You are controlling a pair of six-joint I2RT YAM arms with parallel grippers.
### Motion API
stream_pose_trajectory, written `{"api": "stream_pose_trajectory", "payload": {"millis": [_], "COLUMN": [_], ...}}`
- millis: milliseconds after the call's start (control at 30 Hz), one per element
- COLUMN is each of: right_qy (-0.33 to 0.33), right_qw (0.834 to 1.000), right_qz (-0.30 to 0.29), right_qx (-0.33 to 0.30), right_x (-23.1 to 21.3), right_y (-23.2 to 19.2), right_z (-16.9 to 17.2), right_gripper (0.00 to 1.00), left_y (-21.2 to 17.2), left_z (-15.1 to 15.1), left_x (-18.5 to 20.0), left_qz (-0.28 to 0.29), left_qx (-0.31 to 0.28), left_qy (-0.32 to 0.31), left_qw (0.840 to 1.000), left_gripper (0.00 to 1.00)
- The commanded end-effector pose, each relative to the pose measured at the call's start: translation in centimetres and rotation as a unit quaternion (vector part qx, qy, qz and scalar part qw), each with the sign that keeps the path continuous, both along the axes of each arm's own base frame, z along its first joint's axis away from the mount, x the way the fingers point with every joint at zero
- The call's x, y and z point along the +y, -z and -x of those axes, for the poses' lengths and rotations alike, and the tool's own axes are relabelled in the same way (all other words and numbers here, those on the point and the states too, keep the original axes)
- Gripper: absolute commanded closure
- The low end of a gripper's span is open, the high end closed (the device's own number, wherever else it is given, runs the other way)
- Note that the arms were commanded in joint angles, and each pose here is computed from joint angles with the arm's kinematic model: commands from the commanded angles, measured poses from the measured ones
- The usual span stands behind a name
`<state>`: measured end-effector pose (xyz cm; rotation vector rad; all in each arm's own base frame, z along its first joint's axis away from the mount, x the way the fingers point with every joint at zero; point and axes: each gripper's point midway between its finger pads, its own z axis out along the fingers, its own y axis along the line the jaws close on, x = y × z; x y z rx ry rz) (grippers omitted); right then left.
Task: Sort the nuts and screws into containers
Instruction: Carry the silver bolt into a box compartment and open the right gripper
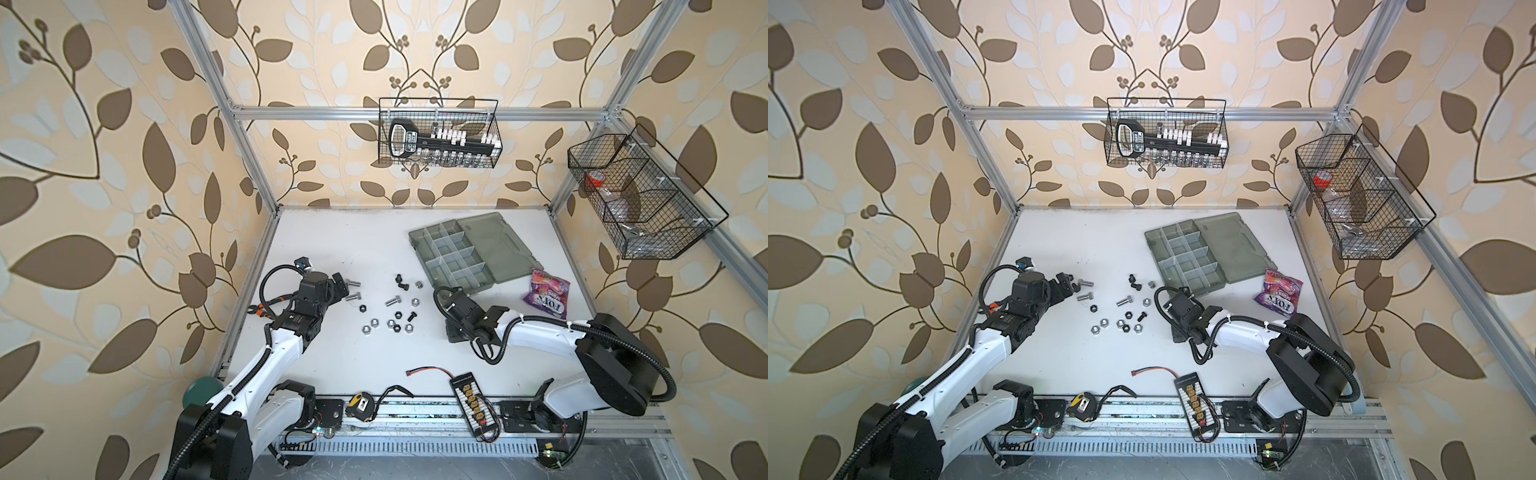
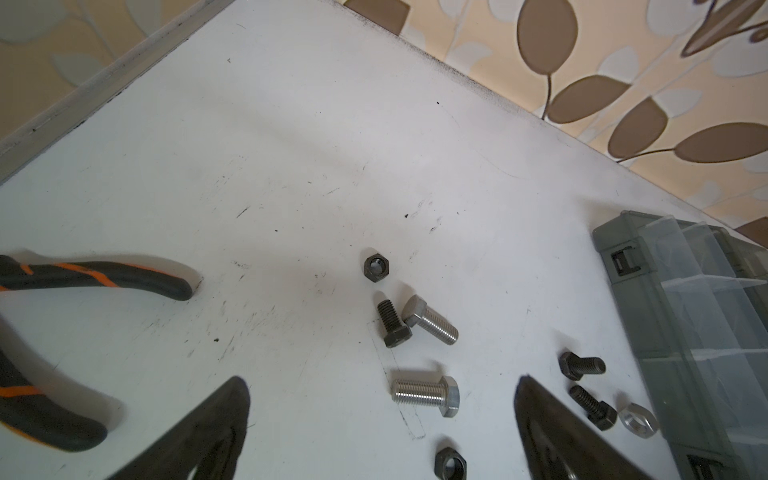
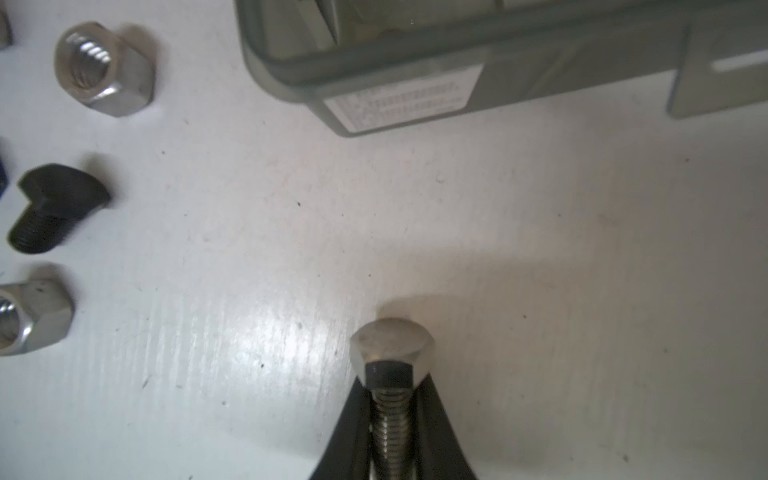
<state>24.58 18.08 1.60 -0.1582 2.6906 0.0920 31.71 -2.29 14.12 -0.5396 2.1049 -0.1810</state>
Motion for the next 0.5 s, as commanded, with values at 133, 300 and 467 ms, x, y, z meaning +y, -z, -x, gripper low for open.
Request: {"api": "stream_pose_trajectory", "payload": {"millis": [133,300,467], "right_qy": [-0.001,-0.025,-0.046], "right_qw": [0.998,1.0,0.998], "right_qz": [0.041,0.005,-0.015], "right_qx": [0.047,0.016,-0.037], "right_x": [-1.4,0.6,2.2], "right_y": [1.6,-1.6,-6.1], "right_z": [1.8,0.4,-1.8], "right_gripper": [1.0,1.0,1.0], "left_y": [-2.5,-2.6,-2.8], "left_z": [-0.4,-0.3,-0.3], "left_x": [0.3,0.6,0.8], "left_qz": [-0.003,-0.004,-0.002], "left_qx": [-0.031,-0.03,-0.032], "left_qy": [-0.009,-0.019,-0.029], "left_qw": [0.999,0.999,0.999], "left_gripper": [0.01,0.01,0.01]}}
